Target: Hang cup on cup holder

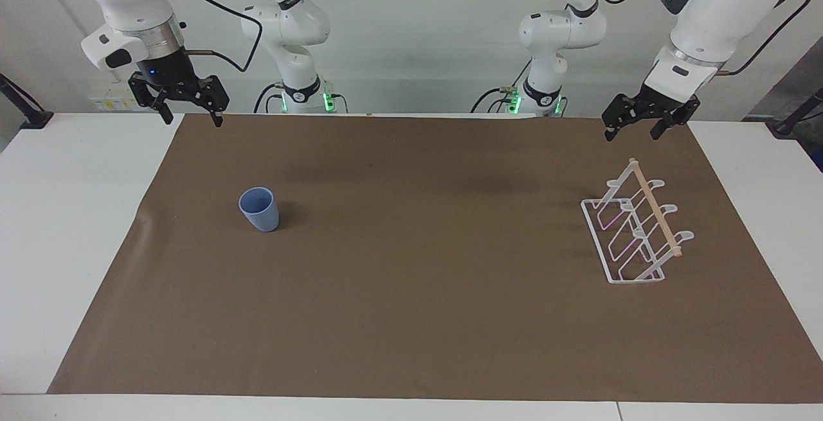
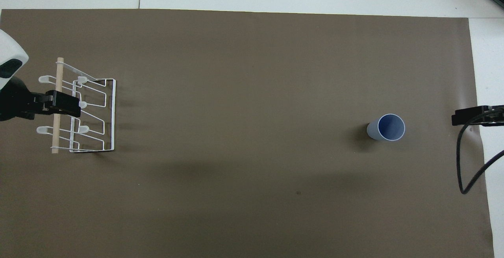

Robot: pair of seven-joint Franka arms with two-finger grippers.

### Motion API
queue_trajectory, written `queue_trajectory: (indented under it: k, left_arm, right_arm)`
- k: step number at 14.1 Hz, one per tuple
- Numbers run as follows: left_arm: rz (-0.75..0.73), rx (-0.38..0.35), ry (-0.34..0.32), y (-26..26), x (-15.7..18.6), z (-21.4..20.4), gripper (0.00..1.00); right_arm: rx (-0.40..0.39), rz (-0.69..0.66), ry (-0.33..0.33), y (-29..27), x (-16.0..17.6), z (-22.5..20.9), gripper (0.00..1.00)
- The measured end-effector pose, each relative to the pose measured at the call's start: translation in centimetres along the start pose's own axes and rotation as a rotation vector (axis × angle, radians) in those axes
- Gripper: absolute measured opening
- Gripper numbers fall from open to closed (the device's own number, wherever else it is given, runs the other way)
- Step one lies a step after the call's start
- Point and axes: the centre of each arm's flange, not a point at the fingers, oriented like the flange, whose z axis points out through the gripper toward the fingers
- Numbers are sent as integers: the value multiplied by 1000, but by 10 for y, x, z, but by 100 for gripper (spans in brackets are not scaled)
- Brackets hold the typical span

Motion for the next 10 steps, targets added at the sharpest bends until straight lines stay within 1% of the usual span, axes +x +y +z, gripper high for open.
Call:
queue_trajectory:
  k: [6,10]
  left_arm:
    - [-40,-5,1,-23,2,-1,100]
    - [-40,-5,1,-23,2,-1,100]
  right_arm:
    - [2,-1,1,0,-3,-1,100]
    - [2,-34,1,-3,-3,-1,100]
